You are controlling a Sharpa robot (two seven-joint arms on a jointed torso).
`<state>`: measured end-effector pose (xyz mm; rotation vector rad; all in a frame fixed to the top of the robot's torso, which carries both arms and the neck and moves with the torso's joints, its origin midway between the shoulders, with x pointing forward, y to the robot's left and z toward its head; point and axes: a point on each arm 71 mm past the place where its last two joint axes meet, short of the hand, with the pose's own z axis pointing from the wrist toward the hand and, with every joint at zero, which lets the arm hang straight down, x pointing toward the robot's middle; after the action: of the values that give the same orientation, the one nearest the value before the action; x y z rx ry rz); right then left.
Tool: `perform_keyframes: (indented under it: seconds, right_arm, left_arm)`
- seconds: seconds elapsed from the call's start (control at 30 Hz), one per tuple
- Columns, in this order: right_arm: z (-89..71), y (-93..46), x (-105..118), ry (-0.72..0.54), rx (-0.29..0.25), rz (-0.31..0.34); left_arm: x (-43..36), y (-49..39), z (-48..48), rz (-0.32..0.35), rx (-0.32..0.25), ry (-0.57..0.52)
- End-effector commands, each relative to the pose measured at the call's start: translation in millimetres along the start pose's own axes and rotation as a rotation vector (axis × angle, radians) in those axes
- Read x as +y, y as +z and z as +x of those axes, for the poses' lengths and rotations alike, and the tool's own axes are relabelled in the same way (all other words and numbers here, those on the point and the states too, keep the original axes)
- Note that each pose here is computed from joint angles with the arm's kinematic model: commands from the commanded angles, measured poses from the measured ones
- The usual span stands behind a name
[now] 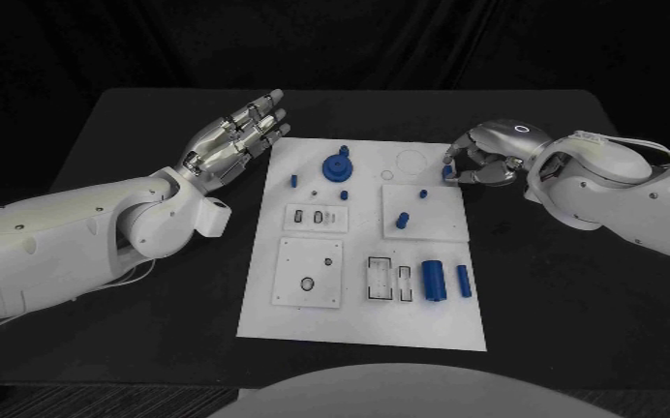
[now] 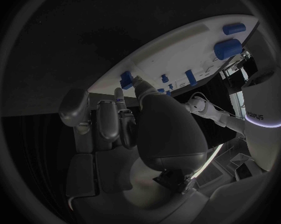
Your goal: Assemble the parts on the task board
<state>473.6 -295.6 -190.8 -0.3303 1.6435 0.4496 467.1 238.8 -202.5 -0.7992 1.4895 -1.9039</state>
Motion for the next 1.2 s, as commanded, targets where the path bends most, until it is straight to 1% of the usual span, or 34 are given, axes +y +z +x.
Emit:
perform_keyframes:
  seconds: [0.03,0.5,0.73,0.93,1.07,1.1,1.2]
  right_arm:
    - [2.3,-0.2,-1,0.001,0.005,0.017]
    - [4.7,0.6,-1,0.001,0.017,0.023]
    - [4.0,0.7,0,0.001,0.003,0.014]
    - [0.6,0.3,3,0.002,-0.044,-0.013]
    - [-3.8,-1.6,9,0.014,-0.101,-0.036]
    - [-6.0,-2.9,12,0.023,-0.125,-0.047]
    - [-10.9,-3.7,20,0.034,-0.155,-0.068]
  left_arm:
    - [-3.3,0.5,2.0,0.055,0.013,-0.013]
    - [-3.0,0.3,2.1,0.051,0.016,-0.015]
    - [-2.7,0.5,2.3,0.049,0.018,-0.017]
    - [-2.5,0.4,2.3,0.047,0.018,-0.017]
    - [-2.5,0.0,2.0,0.046,0.017,-0.017]
    - [-2.6,-0.3,1.8,0.045,0.016,-0.017]
    - [-2.6,-0.6,1.5,0.044,0.015,-0.016]
